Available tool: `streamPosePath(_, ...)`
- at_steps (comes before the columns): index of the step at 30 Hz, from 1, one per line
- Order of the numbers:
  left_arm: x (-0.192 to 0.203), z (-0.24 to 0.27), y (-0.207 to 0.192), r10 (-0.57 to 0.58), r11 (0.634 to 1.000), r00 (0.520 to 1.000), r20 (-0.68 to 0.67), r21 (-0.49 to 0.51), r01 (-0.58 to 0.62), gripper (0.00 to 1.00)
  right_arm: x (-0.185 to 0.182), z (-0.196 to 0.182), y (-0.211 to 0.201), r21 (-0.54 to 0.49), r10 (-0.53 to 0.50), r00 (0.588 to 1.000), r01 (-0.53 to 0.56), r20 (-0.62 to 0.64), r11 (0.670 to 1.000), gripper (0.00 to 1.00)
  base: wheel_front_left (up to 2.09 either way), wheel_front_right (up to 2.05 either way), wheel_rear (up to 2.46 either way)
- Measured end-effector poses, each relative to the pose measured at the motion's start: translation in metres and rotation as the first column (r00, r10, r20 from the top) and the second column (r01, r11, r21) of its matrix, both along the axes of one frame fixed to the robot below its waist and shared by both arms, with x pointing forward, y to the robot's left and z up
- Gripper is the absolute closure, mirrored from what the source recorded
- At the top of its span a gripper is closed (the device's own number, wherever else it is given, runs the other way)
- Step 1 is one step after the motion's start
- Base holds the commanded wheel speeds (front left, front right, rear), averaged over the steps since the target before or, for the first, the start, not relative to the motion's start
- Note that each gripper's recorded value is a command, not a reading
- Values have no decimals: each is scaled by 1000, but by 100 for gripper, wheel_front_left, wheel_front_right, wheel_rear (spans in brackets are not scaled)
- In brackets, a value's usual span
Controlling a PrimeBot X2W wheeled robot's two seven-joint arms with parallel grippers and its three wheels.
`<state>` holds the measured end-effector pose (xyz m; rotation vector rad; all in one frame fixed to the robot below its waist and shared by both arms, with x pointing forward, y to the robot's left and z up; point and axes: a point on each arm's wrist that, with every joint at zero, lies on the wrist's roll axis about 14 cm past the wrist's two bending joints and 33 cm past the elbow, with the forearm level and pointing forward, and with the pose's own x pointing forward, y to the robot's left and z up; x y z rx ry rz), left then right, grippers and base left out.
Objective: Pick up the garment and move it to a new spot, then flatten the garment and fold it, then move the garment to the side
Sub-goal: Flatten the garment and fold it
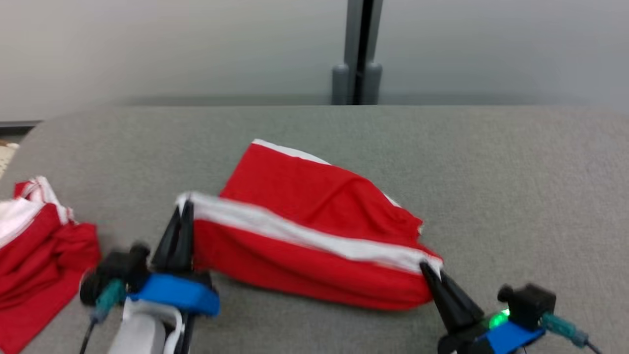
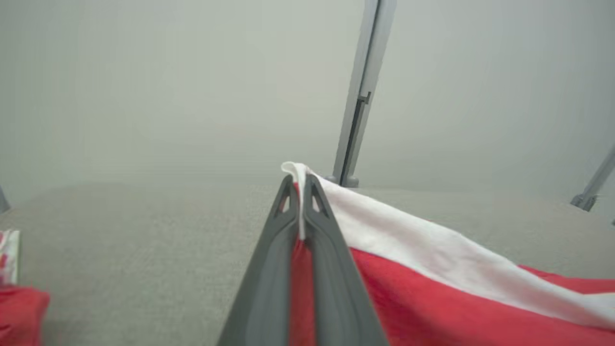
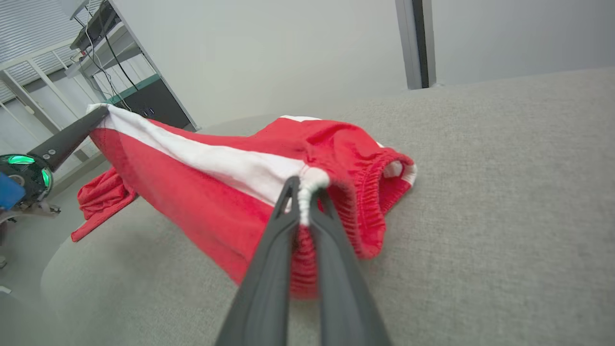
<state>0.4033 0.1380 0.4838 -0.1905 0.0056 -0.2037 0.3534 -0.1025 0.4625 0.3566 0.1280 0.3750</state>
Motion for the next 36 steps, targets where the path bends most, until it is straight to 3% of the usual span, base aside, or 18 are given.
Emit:
streamPosePath(7,88,-5,-44,-226,968,974,-18,113,226,100,57,-6,-9,89,-98,995,101,-36,991,100,0,0,0)
streamPosePath(14,157,-33,-55,-297,936,943,-149,149,318,100,95,-23,-17,137,-165,982,177,-94,975,100,0,0,0)
streamPosePath(25,184,-68,-59,-318,918,911,-263,155,365,100,108,-51,-30,100,-213,962,232,-171,968,100,0,0,0)
streamPosePath(26,184,-71,-58,-314,921,911,-266,148,360,37,107,-53,-30,94,-215,961,234,-176,968,100,0,0,0)
streamPosePath(27,183,-74,-58,-309,923,910,-277,142,357,0,107,-55,-30,86,-214,960,232,-179,969,67,0,0,0)
streamPosePath(28,181,-78,-57,-307,923,907,-288,143,358,0,107,-56,-30,74,-211,961,227,-177,971,0,0,0,0)
streamPosePath(36,174,-76,-40,-254,945,928,-271,136,298,0,106,-51,-42,5,-240,961,243,-138,970,0,0,0,0)
